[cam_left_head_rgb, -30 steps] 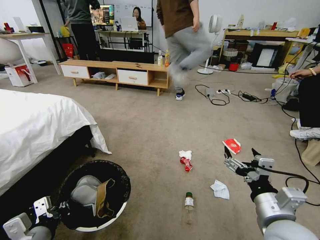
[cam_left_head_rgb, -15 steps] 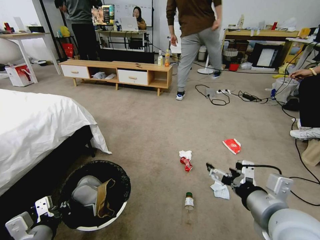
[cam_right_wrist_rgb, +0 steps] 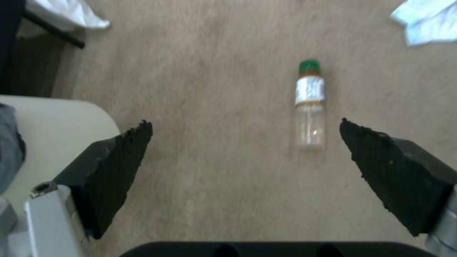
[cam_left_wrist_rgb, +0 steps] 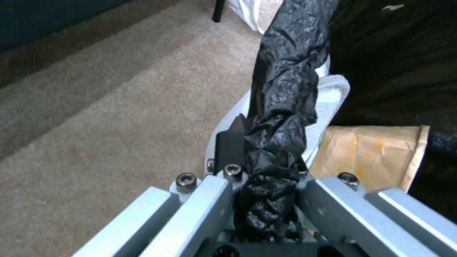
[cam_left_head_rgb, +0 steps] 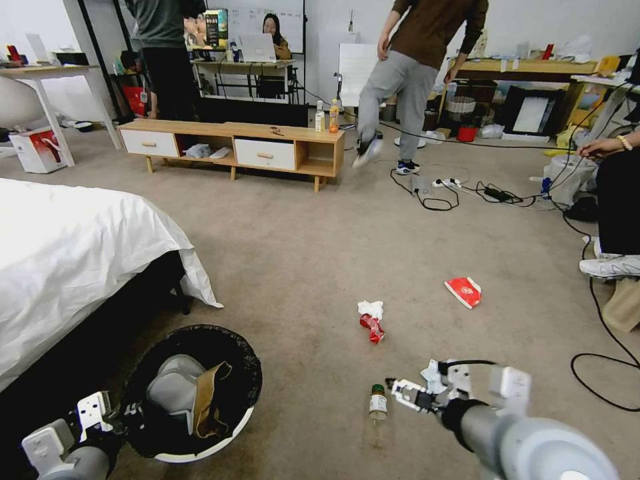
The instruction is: Pick up the trash bin and place the garbage on the floor into it.
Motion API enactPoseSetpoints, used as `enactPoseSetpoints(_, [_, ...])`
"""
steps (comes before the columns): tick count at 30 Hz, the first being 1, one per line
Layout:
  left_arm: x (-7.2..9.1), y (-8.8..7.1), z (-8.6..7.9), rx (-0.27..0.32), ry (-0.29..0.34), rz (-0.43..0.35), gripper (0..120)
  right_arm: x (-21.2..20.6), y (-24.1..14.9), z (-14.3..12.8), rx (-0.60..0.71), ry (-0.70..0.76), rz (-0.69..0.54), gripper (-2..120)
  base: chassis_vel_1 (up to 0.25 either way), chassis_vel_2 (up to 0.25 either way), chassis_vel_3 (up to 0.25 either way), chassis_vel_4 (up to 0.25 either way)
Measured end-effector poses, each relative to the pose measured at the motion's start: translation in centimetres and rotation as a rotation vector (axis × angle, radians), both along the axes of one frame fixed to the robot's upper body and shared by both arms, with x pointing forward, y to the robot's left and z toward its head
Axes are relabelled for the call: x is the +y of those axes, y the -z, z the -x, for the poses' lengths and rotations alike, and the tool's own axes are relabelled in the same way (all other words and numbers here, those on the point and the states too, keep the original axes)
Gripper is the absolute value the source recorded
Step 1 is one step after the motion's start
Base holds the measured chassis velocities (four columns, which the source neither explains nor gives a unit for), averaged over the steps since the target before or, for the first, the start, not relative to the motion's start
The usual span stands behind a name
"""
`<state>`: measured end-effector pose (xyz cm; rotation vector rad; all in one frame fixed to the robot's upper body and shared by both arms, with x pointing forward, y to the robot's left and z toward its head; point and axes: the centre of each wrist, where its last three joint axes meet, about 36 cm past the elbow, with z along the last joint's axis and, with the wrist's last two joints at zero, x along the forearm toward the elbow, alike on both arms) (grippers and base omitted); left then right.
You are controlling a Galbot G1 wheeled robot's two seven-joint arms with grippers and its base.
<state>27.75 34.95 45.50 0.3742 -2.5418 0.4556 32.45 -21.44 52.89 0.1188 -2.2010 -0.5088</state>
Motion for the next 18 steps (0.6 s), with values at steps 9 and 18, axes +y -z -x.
enactPoseSetpoints(9, [0.3,0.7,0.1,0.018,-0.016,-0.007,1,3.3,3.6,-3.6,0.083,-0.037,-0.02,100,0.0,0.0,0.0,0.0])
enactPoseSetpoints(18, [0.6,0.9,0.2,0.024,-0.03,-0.009,1,6.0,8.6,-6.7,0.137,-0.028,0.014,100,0.0,0.0,0.0,0.0])
